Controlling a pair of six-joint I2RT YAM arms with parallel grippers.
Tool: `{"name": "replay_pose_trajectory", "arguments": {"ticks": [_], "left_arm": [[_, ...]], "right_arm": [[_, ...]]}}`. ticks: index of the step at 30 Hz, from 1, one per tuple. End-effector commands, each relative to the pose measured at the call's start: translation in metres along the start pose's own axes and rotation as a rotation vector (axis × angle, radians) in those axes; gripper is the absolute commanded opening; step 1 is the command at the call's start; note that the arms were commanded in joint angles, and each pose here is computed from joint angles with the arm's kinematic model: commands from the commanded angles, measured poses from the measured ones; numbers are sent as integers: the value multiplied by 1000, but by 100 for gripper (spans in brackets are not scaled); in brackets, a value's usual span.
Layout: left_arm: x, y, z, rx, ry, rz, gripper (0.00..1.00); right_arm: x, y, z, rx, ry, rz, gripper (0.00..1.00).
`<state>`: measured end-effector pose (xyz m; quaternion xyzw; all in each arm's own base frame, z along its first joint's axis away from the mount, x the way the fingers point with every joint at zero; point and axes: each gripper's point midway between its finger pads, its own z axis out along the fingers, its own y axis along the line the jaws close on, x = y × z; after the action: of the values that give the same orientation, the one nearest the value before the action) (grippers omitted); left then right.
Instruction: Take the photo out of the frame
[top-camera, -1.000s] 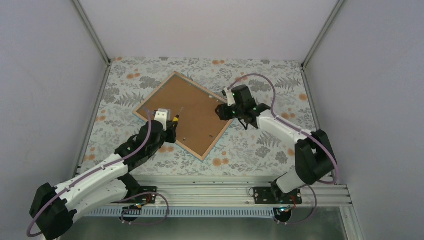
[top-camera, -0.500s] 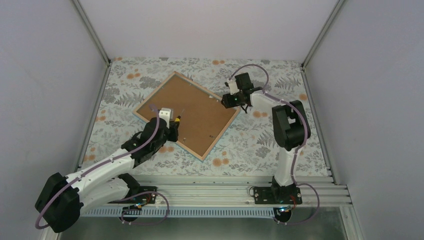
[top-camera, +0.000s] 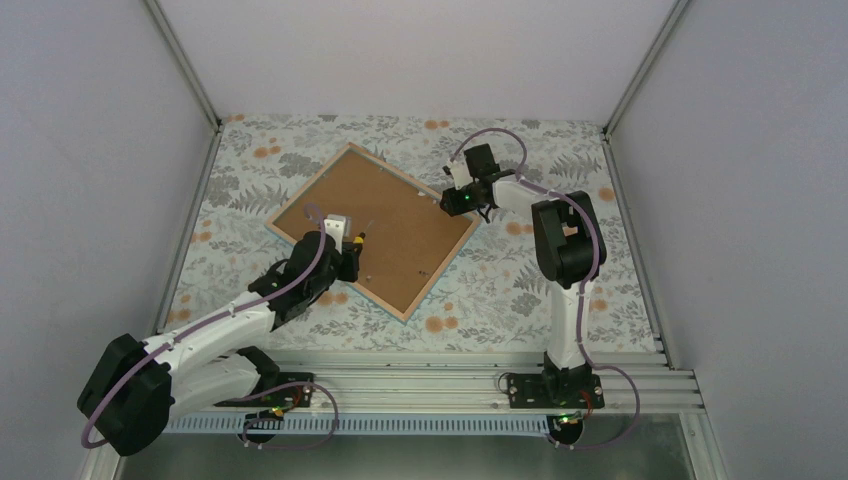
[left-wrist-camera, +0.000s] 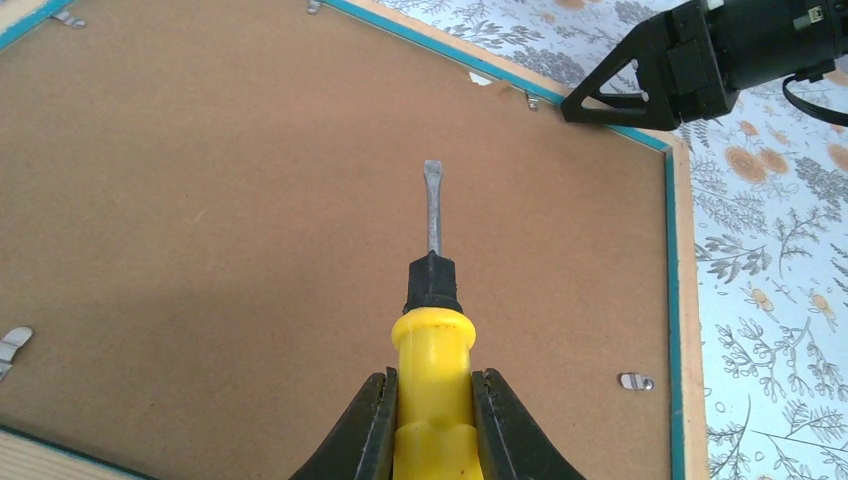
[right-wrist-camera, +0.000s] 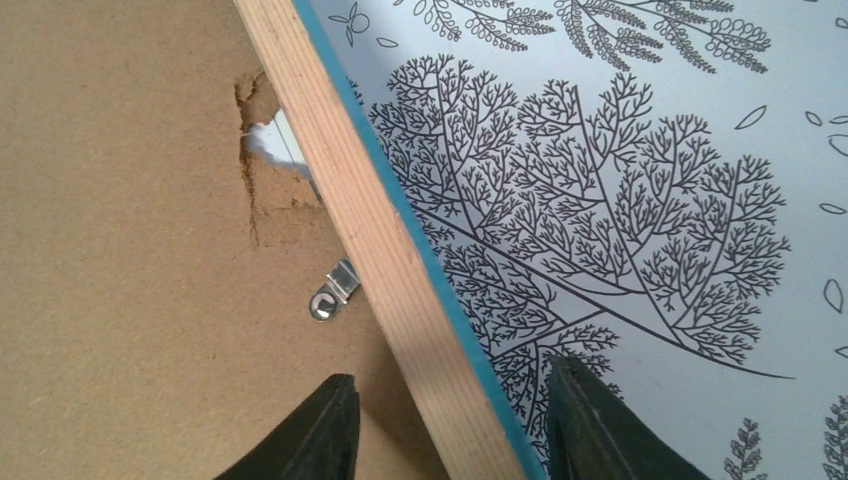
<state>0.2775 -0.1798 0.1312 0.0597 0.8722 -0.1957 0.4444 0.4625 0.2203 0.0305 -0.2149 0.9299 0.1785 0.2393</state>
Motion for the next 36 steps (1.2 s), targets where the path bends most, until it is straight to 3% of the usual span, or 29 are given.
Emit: {"name": "replay_pose_trajectory", "arguments": {"ticks": [1, 19, 30, 36], "left_arm": [[-5, -7, 2, 40, -20, 6, 2], [-2, -30, 7, 149, 43, 18, 2], [8, -46, 12, 219, 94, 28, 2], [12, -60, 15, 249, 117, 48, 2]], "right_arm": [[16, 3, 4, -31, 47, 7, 37], [71, -6, -28, 90, 53, 169, 17], [117, 11, -52, 90, 49, 285, 13], [129, 22, -70, 90, 2, 364, 18]]}}
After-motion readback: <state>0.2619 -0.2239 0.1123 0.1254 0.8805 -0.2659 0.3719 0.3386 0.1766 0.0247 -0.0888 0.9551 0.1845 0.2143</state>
